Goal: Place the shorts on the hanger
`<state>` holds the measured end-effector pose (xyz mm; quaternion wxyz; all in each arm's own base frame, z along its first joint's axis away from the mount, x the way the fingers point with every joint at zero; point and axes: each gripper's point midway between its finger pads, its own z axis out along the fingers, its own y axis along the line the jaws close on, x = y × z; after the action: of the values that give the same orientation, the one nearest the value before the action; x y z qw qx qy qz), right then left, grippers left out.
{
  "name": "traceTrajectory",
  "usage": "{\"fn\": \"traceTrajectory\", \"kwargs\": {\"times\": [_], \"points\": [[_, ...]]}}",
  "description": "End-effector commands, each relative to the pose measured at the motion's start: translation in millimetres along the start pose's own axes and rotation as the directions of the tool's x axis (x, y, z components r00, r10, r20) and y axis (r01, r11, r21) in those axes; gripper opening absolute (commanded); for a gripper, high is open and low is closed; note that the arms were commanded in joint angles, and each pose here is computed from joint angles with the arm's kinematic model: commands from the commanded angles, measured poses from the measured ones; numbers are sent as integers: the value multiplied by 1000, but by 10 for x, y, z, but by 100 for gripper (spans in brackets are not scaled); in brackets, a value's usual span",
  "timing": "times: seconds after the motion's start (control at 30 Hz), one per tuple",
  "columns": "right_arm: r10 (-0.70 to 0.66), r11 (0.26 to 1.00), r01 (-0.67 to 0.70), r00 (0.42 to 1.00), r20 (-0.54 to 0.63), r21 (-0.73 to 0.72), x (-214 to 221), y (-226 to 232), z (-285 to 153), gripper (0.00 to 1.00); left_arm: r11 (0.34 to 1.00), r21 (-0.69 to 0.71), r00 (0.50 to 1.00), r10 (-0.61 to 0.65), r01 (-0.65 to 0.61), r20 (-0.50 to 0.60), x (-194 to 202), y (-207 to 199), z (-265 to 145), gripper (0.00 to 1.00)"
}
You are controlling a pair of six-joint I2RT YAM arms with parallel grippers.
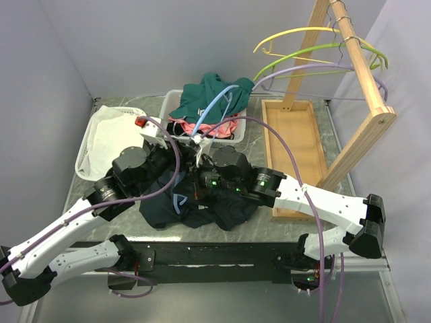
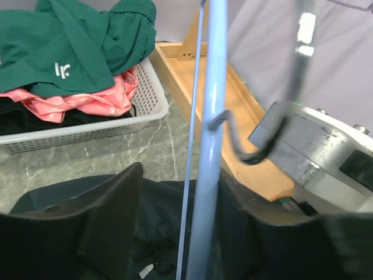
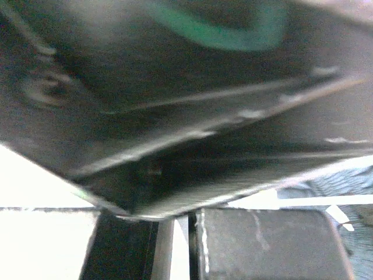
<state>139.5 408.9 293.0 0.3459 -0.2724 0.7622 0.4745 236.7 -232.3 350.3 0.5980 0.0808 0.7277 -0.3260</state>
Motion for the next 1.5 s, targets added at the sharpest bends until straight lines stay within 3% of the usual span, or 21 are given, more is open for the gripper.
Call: {"fn": "traceTrajectory", "kwargs": {"times": [0.0,0.03,0.1,0.17,0.2,0.23,0.33,0.43,0.67,0.87,1.2,1.47], "points": [[34,992,-23,996,81,-127,-325,361,37,0,1000,28,999,-8,7,46,-65,-164,65,50],[37,991,-26,996,81,-128,-319,352,43,0,1000,23,998,-11,9,56,-88,-153,57,45],[49,993,-41,996,75,-115,-278,312,47,0,1000,10,998,-11,10,66,-103,-132,58,22],[53,993,-45,996,72,-109,-247,295,36,14,1000,-24,998,-7,8,59,-104,-82,65,1],[56,995,-48,994,89,-88,-256,248,-7,22,999,-44,999,-9,12,52,-96,-49,64,1],[57,996,-51,994,94,-70,-243,212,-34,40,998,-66,1000,-3,4,25,-42,-1,33,1],[36,998,-44,988,148,51,-230,-37,-205,64,993,-120,1000,-23,23,-2,-9,125,-123,1],[22,981,-59,981,195,184,-107,-382,-391,71,989,-133,998,-61,59,-7,25,208,-327,1],[53,889,-129,982,181,439,610,-1197,-578,70,984,-152,972,-120,90,-200,429,271,-641,1],[91,833,-152,986,140,533,1172,-1510,-712,68,989,-112,900,-132,93,-415,913,208,-840,1],[74,726,-86,996,47,682,1719,-1708,-803,68,990,-93,877,-137,106,-461,848,228,-1280,1],[33,675,-6,999,-23,738,1765,-1815,-736,63,995,-69,870,-91,66,-484,704,237,-1517,1]]}}
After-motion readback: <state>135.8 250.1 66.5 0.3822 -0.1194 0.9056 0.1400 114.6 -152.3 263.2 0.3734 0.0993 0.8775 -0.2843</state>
